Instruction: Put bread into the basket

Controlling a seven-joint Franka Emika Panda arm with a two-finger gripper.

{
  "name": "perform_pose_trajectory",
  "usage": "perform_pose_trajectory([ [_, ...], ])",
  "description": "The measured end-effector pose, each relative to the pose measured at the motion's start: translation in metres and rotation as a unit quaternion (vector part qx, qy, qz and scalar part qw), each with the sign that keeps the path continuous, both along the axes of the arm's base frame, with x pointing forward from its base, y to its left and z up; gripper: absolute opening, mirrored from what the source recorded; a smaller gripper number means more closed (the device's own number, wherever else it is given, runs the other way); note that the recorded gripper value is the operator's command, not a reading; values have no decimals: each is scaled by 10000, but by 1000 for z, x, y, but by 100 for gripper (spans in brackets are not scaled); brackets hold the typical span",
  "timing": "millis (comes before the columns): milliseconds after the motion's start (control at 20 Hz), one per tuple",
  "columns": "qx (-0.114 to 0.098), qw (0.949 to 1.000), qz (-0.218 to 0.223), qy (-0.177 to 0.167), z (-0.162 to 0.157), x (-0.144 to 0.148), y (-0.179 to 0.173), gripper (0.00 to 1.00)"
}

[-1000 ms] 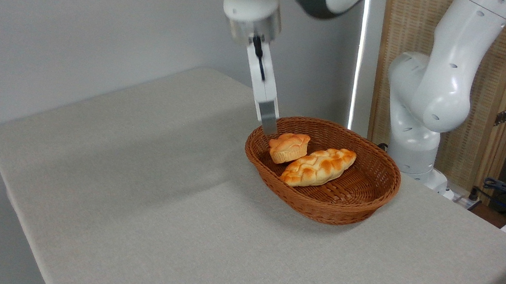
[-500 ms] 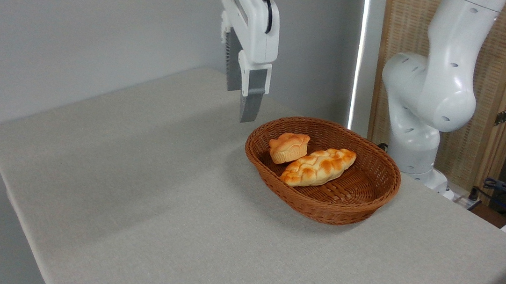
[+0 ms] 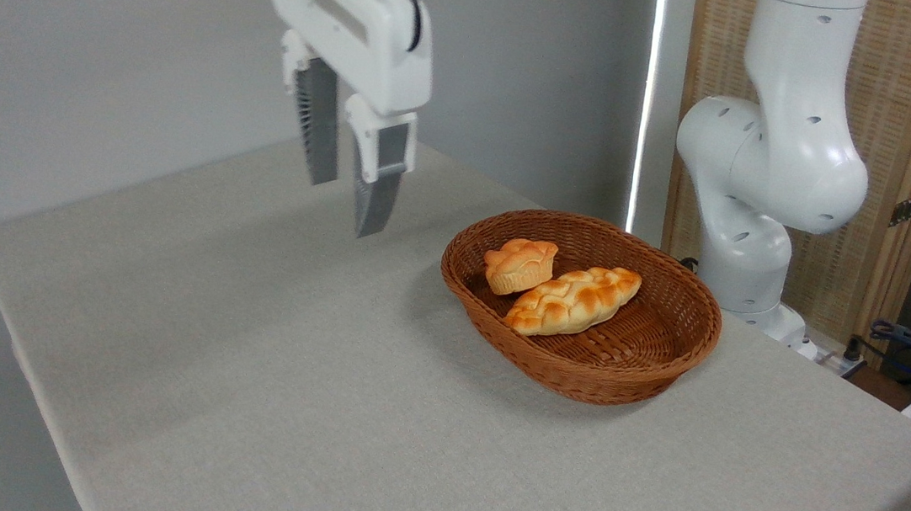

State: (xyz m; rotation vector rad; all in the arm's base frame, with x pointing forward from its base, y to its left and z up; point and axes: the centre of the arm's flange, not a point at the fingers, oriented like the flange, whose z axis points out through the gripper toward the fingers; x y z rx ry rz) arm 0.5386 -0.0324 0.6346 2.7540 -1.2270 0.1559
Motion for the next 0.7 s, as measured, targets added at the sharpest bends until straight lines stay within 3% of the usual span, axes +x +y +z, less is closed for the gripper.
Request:
perform_pose_trajectory([
  [200, 132, 9996, 235, 29, -6, 22, 8, 100],
  [700, 452, 9985, 260, 191, -9, 21, 14, 100],
])
